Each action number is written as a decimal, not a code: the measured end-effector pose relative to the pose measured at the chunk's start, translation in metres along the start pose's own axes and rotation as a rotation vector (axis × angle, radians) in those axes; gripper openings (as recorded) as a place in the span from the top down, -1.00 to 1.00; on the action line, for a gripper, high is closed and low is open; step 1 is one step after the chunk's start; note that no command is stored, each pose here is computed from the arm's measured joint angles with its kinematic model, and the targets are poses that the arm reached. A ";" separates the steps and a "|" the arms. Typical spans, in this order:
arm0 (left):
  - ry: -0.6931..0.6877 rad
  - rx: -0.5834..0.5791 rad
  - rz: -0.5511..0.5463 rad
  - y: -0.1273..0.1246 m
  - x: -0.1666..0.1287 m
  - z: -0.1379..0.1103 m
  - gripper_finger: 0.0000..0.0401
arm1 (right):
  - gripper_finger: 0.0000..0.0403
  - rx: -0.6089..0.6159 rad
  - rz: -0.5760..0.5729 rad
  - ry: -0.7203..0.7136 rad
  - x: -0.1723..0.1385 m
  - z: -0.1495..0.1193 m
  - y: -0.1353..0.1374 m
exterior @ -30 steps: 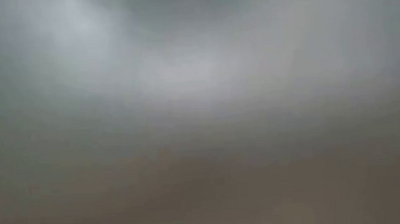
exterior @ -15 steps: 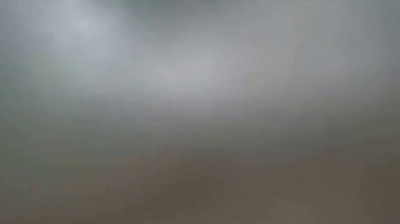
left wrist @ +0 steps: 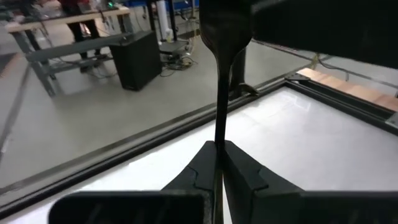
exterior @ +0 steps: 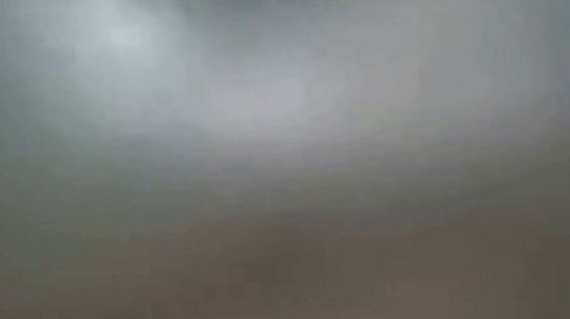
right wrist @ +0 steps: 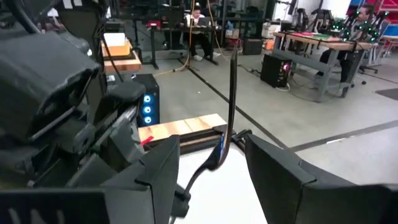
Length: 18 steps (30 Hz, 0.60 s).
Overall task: Sort silverware by color (type)
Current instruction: Put the black fork into the orange bin
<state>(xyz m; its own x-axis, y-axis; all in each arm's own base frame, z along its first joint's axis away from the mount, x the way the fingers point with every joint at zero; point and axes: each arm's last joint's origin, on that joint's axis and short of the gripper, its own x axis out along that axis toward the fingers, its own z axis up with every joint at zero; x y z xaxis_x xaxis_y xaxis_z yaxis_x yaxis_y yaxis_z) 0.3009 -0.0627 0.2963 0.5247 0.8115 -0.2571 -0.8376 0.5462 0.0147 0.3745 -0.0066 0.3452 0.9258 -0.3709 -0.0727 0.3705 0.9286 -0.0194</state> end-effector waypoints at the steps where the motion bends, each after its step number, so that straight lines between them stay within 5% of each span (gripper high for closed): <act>1: 0.005 -0.006 -0.010 -0.001 0.000 0.000 1.00 | 0.14 -0.002 0.000 -0.004 0.000 0.000 0.000; 18: 0.001 0.005 -0.071 -0.007 0.000 0.005 1.00 | 0.49 -0.008 -0.017 -0.005 0.003 0.001 -0.007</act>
<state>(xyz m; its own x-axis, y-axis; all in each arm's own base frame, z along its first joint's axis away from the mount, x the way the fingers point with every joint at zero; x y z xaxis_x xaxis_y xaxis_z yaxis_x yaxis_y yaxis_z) 0.3070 -0.0656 0.3010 0.5824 0.7705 -0.2589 -0.7975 0.6033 0.0014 0.3744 -0.0142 0.3458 0.9197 -0.3868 -0.0673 0.3858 0.9222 -0.0281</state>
